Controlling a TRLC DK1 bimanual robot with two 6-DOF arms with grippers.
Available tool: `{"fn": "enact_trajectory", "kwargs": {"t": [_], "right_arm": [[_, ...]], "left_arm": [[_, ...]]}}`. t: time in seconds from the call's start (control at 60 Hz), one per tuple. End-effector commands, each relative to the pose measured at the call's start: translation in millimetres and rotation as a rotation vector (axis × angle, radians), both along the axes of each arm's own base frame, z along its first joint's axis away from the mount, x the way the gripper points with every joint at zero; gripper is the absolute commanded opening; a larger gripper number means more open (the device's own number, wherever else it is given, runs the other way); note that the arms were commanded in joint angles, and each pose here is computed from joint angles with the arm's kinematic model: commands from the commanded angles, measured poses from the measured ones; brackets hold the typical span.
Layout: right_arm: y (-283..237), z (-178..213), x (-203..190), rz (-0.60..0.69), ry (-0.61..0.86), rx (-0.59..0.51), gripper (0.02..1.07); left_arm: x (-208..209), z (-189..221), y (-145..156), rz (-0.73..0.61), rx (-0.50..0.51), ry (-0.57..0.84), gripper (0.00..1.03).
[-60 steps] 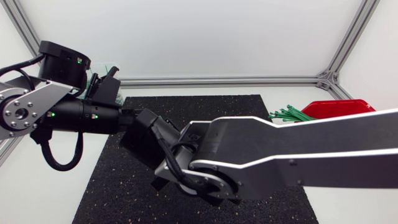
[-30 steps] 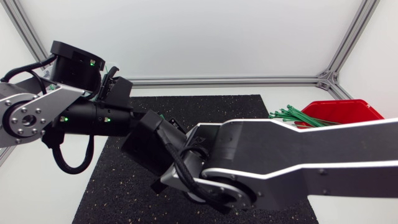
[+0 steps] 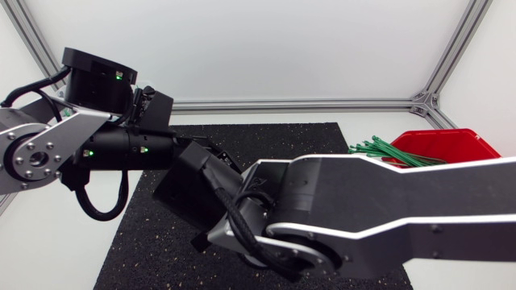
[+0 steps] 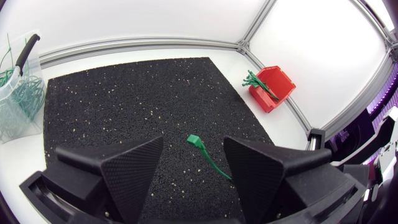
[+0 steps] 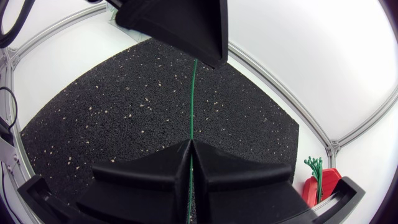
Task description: Take a green cable tie from the red box, thread the tail through the head to close it, then place it in the transparent bin on the left.
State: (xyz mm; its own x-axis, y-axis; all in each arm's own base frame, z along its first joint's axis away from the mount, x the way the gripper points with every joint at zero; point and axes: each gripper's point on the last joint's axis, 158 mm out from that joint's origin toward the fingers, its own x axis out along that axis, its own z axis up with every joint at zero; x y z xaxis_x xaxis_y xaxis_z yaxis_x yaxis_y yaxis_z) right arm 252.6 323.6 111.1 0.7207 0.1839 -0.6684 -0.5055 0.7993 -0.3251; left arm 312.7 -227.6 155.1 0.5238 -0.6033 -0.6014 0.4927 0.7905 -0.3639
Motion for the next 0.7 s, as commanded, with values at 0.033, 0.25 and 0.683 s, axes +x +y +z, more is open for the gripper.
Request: {"fn": "enact_trajectory", "kwargs": {"t": [0.033, 0.25, 0.683], "right_arm": [[-1.7, 4.0, -1.7, -0.018, -0.007, 0.025, 0.08], [-4.3, 3.9, -1.4, -0.027, -0.005, 0.030, 0.08], [-2.1, 2.8, -0.5, -0.031, -0.005, 0.036, 0.08]], "left_arm": [[1.7, -0.9, 2.5, 0.030, -0.022, 0.007, 0.60], [4.8, -3.3, 6.2, 0.047, -0.029, 0.007, 0.51], [6.0, -5.5, 5.0, 0.048, -0.033, 0.007, 0.44]]}}
